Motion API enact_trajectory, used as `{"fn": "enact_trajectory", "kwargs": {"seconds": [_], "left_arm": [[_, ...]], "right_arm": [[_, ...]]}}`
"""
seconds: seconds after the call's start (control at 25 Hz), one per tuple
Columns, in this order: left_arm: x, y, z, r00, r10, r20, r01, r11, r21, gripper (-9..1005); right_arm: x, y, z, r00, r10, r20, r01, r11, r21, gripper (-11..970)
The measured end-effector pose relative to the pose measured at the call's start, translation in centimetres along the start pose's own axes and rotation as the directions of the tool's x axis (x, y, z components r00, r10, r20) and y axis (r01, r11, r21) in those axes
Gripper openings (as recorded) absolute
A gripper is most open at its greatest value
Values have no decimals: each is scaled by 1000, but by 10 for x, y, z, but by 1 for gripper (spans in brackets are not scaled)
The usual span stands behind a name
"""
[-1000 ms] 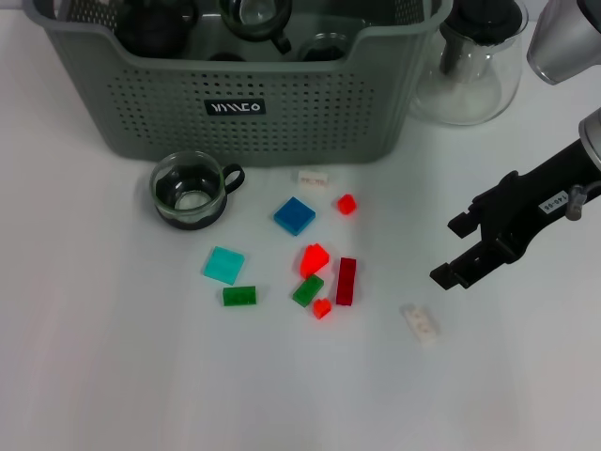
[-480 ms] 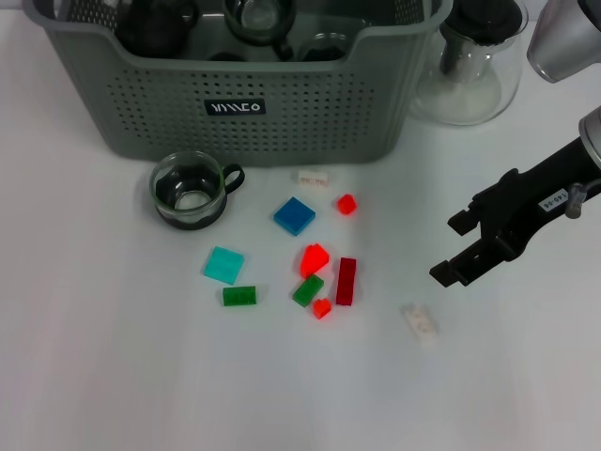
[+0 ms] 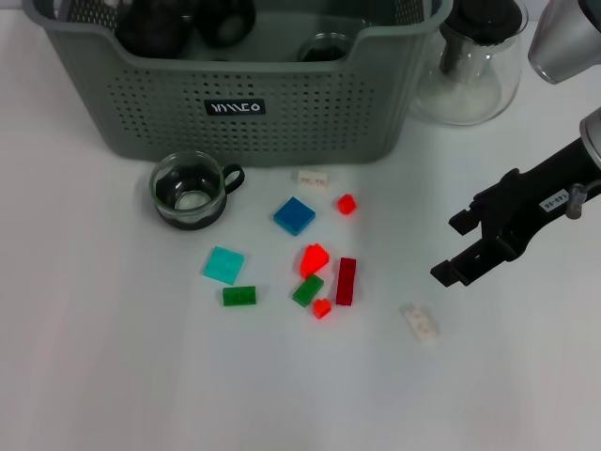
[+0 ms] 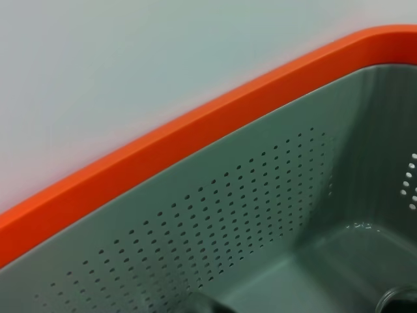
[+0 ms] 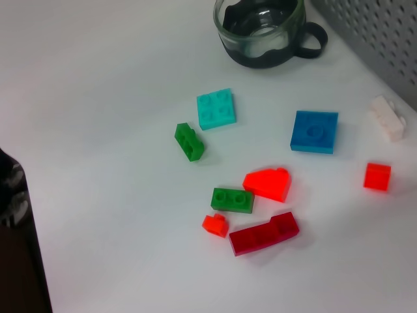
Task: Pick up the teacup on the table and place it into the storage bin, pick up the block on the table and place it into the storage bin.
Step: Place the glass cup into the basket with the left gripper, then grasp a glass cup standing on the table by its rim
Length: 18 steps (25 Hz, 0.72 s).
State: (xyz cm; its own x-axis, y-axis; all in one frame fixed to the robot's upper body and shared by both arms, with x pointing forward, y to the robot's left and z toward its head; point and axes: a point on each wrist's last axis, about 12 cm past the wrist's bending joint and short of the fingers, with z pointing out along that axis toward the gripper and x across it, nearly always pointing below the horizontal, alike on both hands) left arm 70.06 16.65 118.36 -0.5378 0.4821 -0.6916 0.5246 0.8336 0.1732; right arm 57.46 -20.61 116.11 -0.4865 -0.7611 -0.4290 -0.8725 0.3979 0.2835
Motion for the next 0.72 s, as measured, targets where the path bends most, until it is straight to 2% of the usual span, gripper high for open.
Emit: {"fn": "enact_trajectory", "kwargs": {"seconds": [0.24, 0.36, 0.48, 0.6, 0.72], "left_arm": [[-7, 7, -17, 999, -18, 41, 18, 1000, -5, 369], [-15, 13, -37, 995, -27, 92, 30, 999, -22, 439], [-21, 23, -61, 985, -77, 152, 83, 996, -34, 557], [-18, 34, -88, 957, -162, 240, 162, 987, 20, 676], [-6, 40, -117, 911, -222, 347, 179, 972, 152, 682]], "right_arm": [[1, 0, 0, 1000, 1, 2, -1, 1000, 3, 896], [1, 0, 0, 1000, 0, 2, 0, 1000, 3, 896], [1, 0, 0, 1000, -2, 2, 2, 1000, 3, 897], [1, 0, 0, 1000, -4, 1, 4, 1000, 3, 897], [1, 0, -1, 1000, -4, 0, 4, 1000, 4, 897]]}}
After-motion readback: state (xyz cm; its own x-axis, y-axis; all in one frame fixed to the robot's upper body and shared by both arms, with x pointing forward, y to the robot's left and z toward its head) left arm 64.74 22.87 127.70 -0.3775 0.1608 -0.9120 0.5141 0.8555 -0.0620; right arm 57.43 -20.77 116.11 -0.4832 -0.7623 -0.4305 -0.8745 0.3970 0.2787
